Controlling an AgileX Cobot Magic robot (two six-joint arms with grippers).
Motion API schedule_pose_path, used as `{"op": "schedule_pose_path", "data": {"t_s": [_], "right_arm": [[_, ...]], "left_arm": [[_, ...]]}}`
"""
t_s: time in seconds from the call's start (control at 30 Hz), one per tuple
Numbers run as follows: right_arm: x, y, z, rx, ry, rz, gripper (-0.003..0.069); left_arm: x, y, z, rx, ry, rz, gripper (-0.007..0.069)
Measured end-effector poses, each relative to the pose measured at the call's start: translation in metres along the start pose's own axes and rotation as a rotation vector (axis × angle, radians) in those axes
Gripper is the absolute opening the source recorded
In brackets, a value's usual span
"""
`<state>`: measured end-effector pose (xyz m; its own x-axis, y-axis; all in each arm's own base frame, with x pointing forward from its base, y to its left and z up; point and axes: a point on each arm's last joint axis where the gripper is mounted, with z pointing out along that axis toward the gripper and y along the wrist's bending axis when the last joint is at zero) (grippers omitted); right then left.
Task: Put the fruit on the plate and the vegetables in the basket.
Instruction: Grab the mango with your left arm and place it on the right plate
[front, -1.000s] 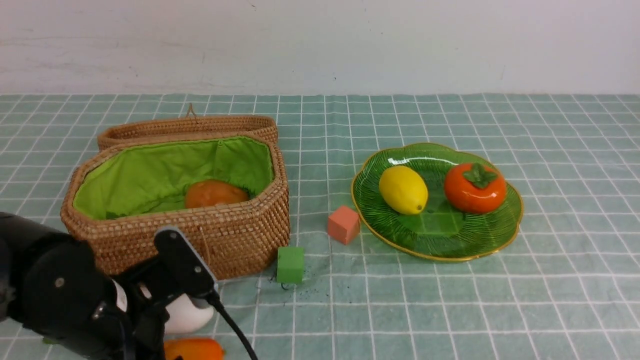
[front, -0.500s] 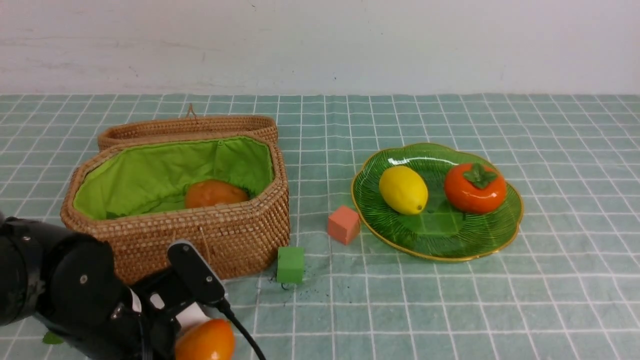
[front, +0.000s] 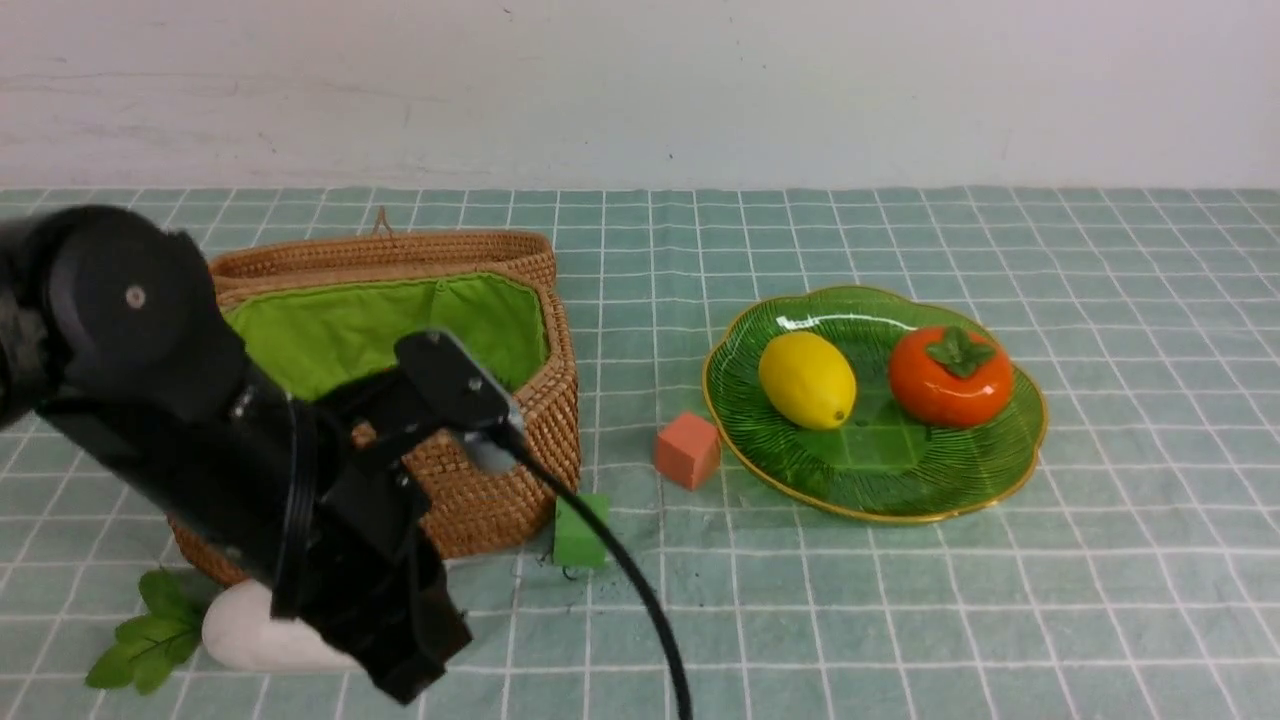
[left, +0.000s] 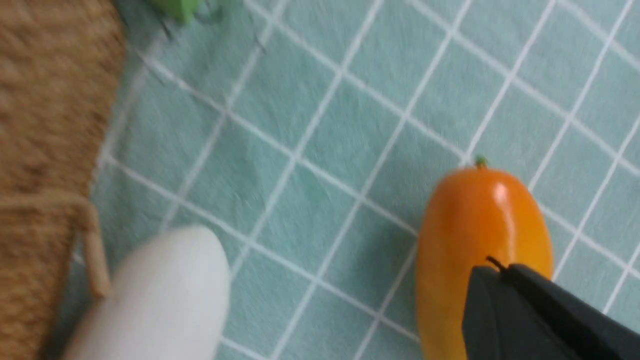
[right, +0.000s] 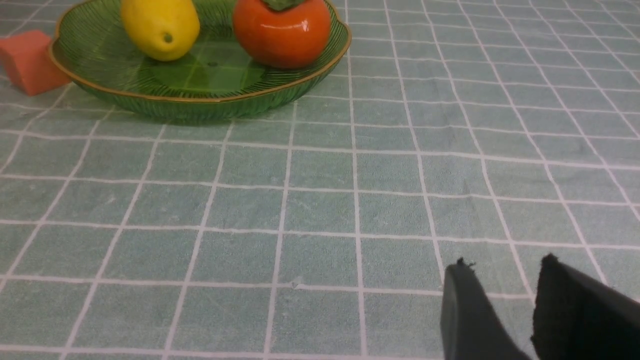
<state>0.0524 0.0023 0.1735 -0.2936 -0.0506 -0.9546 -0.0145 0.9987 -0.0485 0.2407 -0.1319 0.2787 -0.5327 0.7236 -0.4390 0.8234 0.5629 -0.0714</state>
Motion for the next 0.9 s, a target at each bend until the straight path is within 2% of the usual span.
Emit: {"op": "schedule_pose_path", "data": {"t_s": [0.1, 0.17, 0.27, 0.37, 0.4, 0.47, 0.5, 0.57, 0.63, 0.73, 0.87, 0.9], "right_arm": [[0.000, 0.000, 0.000, 0.000, 0.000, 0.000, 0.0225], [0.000, 0.000, 0.000, 0.000, 0.000, 0.000, 0.0227], [0.000, 0.000, 0.000, 0.000, 0.000, -0.001, 0.0232], [0.000, 0.000, 0.000, 0.004, 0.001, -0.011, 0.0234], [0.000, 0.000, 0.000, 0.004, 0.001, -0.011, 0.0234], [0.000, -0.001, 0.000, 0.006, 0.001, -0.015, 0.0235], [0.000, -0.001, 0.000, 0.008, 0.002, -0.020, 0.0236], [0.000, -0.001, 0.000, 0.008, 0.002, -0.021, 0.0238], [0.000, -0.001, 0.000, 0.008, 0.002, -0.021, 0.0237], [0.000, -0.001, 0.000, 0.008, 0.002, -0.021, 0.0239], [0.000, -0.001, 0.000, 0.008, 0.003, -0.021, 0.0239], [0.000, -0.001, 0.000, 0.008, 0.003, -0.021, 0.0239]], "left_arm": [[-0.009, 0.003, -0.006, -0.005, -0.018, 0.001, -0.0013], [-0.009, -0.002, -0.006, 0.040, 0.035, -0.001, -0.0008], [-0.001, -0.017, -0.001, 0.091, 0.111, 0.037, 0.0068], [0.009, -0.031, 0.013, 0.102, 0.166, 0.076, 0.0247], [0.009, -0.032, 0.013, 0.102, 0.167, 0.082, 0.0247], [0.017, -0.037, 0.023, 0.085, 0.200, 0.085, 0.0377], [0.024, -0.038, 0.032, 0.048, 0.217, 0.064, 0.0544], [0.031, -0.035, 0.040, -0.005, 0.214, 0.022, 0.0627], [0.036, -0.030, 0.048, -0.061, 0.198, -0.013, 0.0658], [0.040, -0.027, 0.059, -0.095, 0.178, -0.036, 0.0655], [0.041, -0.023, 0.073, -0.102, 0.181, -0.049, 0.0616], [0.040, -0.021, 0.079, -0.108, 0.174, -0.050, 0.0578]]}}
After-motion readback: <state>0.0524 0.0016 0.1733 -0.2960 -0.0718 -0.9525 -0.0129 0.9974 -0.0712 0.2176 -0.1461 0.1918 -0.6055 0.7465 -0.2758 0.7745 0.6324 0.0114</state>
